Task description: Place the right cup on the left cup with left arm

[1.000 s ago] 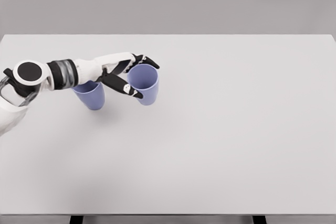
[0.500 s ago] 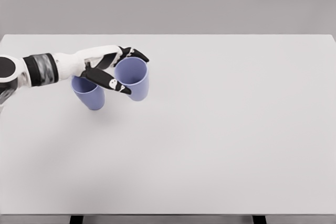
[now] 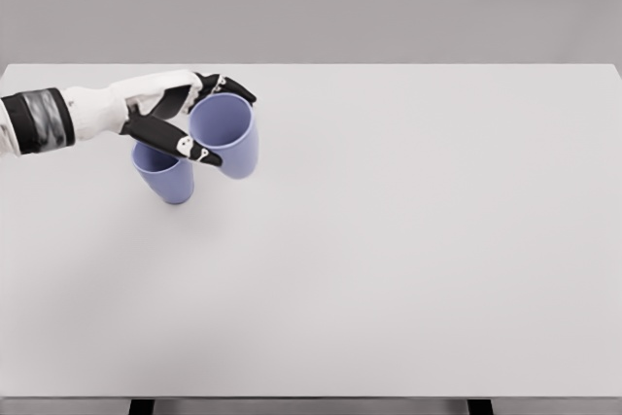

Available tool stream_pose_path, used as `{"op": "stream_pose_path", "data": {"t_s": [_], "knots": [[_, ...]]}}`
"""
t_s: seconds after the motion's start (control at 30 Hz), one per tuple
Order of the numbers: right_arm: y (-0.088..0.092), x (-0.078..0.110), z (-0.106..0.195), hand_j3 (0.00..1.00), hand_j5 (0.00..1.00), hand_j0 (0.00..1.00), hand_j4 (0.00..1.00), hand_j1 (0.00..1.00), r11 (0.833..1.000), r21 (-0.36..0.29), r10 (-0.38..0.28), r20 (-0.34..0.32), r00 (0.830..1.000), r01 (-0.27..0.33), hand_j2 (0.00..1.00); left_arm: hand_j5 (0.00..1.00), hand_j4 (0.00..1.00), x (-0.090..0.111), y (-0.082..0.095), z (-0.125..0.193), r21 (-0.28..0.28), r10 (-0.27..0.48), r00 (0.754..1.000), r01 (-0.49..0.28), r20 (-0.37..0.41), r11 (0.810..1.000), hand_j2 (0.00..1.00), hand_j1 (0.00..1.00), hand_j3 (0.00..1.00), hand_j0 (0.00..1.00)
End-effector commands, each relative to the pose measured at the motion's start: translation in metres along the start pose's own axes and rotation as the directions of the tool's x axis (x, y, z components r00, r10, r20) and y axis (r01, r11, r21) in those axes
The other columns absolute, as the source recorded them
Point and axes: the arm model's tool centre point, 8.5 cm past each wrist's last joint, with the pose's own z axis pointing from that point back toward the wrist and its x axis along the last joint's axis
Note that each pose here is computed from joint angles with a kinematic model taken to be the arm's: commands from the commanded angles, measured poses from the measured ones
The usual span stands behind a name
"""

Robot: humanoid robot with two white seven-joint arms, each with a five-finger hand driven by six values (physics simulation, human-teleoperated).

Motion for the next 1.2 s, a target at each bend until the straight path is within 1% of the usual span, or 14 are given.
{"op": "stream_pose_path", "data": {"t_s": [0.0,0.17,0.27,0.43,0.5,0.73,0.9,1.17], "knots": [[0.0,0.0,0.0,1.0,1.0,1.0,1.0,1.0,1.0,0.0,0.0,0.0,1.0,0.0,1.0,0.69,0.69,0.002,0.003,0.006,0.005,0.009,1.0,-0.009,0.004,1.0,0.69,0.69,0.69,0.69],[0.0,0.0,0.0,1.0,1.0,1.0,1.0,1.0,1.0,0.0,0.0,0.0,1.0,0.0,1.0,0.69,0.69,0.007,0.007,0.016,0.018,-0.008,1.0,0.008,0.007,1.0,0.69,0.69,0.69,0.69],[0.0,0.0,0.0,1.0,1.0,1.0,1.0,1.0,1.0,0.0,0.0,0.0,1.0,0.0,1.0,0.69,0.69,0.007,0.01,0.024,0.023,0.007,1.0,-0.007,0.006,1.0,0.69,0.69,0.69,0.69],[0.0,0.0,0.0,1.0,1.0,1.0,1.0,1.0,1.0,0.0,0.0,0.0,1.0,0.0,1.0,0.69,0.69,0.01,0.015,0.032,0.038,-0.004,1.0,0.004,0.004,0.999,0.69,0.69,0.69,0.69],[0.0,0.0,0.0,1.0,1.0,1.0,1.0,1.0,1.0,0.0,0.0,0.0,1.0,0.0,1.0,0.69,0.69,0.01,0.016,0.033,0.037,0.003,1.0,-0.003,0.006,0.999,0.69,0.69,0.69,0.69],[0.0,0.0,0.0,1.0,1.0,1.0,1.0,1.0,1.0,0.0,0.0,0.0,1.0,0.0,1.0,0.69,0.69,0.014,0.023,0.043,0.065,-0.008,1.0,0.007,0.008,0.998,0.69,0.69,0.69,0.69],[0.0,0.0,0.0,1.0,1.0,1.0,1.0,1.0,1.0,0.0,0.0,0.0,1.0,0.0,1.0,0.69,0.69,0.014,0.026,0.049,0.071,-0.004,1.0,0.003,0.001,0.997,0.69,0.69,0.69,0.69],[0.0,0.0,0.0,1.0,1.0,1.0,1.0,1.0,1.0,0.0,0.0,0.0,1.0,0.0,1.0,0.69,0.69,0.013,0.034,0.065,0.098,-0.009,1.0,0.012,-0.03,0.995,0.69,0.69,0.69,0.69]]}}
